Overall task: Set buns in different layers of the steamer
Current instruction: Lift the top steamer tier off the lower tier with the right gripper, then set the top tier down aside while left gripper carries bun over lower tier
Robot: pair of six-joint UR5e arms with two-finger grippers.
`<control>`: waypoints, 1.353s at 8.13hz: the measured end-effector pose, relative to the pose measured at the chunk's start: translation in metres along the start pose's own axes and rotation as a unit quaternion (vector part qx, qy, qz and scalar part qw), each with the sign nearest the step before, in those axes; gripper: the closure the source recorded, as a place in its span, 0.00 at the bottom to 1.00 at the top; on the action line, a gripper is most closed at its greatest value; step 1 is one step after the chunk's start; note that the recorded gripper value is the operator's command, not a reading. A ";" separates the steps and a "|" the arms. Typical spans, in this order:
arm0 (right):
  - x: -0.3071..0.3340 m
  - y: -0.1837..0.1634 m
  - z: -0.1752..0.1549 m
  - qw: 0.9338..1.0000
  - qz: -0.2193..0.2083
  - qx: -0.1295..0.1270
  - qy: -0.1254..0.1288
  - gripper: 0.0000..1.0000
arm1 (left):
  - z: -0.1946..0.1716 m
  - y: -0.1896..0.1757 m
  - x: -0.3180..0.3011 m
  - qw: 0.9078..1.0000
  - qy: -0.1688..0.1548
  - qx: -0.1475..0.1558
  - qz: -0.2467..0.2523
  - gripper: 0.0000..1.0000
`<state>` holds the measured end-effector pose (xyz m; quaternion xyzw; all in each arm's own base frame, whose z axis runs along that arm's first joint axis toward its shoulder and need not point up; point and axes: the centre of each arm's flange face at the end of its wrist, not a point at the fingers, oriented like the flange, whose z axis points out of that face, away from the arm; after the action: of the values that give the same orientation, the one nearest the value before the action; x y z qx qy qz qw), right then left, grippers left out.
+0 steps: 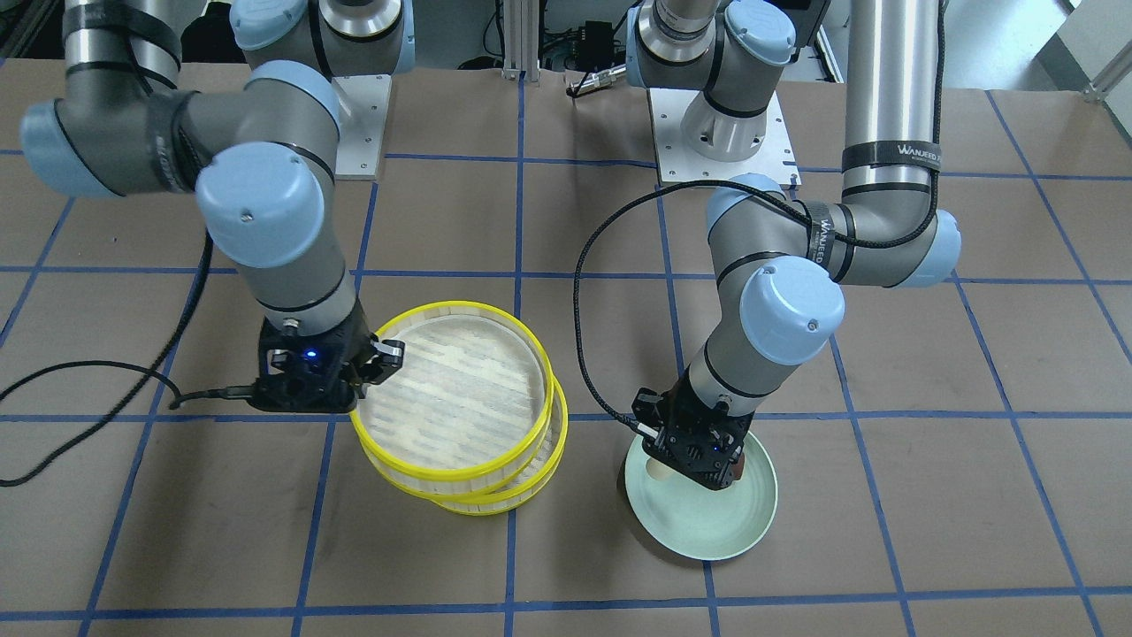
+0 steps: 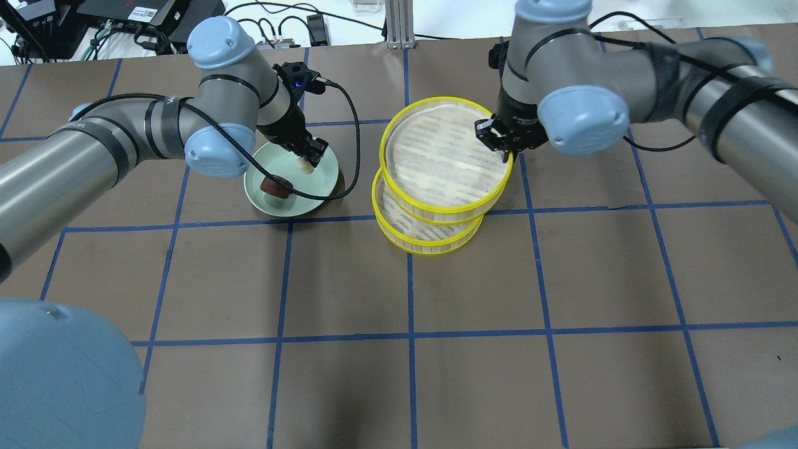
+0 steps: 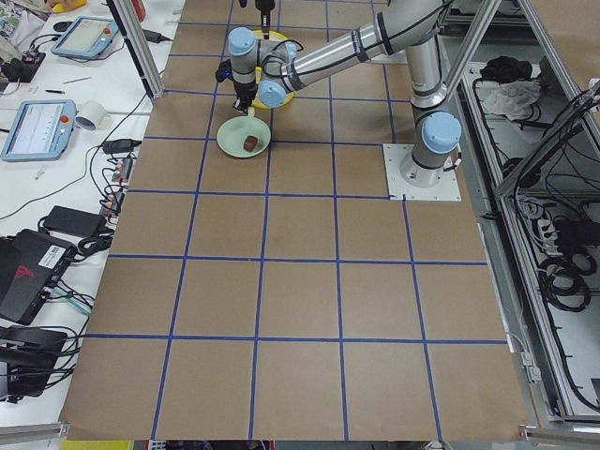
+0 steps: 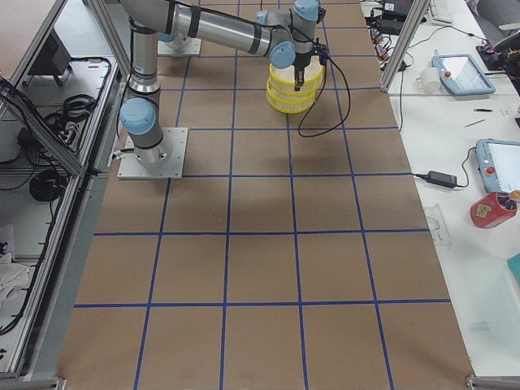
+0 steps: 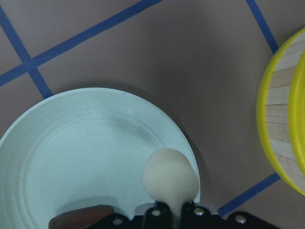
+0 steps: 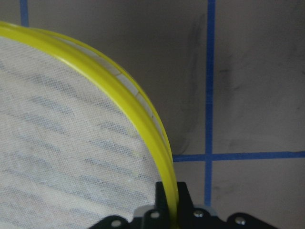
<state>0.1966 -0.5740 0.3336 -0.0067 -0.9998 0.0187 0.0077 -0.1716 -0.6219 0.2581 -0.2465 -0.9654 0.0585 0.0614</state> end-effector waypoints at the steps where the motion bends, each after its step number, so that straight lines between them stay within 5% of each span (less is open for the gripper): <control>1: 0.026 0.007 -0.029 1.000 0.017 -0.001 0.001 0.97 | -0.001 0.000 0.000 1.000 0.000 0.001 -0.001 0.93; 7: 0.147 0.080 -0.188 1.000 0.024 -0.010 0.005 0.95 | -0.012 -0.026 0.102 0.996 0.006 0.047 -0.070 0.92; 10: 0.154 0.110 -0.214 1.000 0.000 -0.025 0.014 0.97 | 0.002 -0.033 0.152 0.994 0.057 0.059 -0.074 0.49; 11: 0.154 0.117 -0.218 0.999 -0.003 -0.031 0.017 0.99 | 0.010 -0.034 0.160 0.993 0.065 0.059 -0.074 0.11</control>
<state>0.0474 -0.4468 0.5492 -0.0039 -0.9996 -0.0129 0.0248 -0.3285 -0.5749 0.2680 -0.1741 -0.9697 0.0942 0.1430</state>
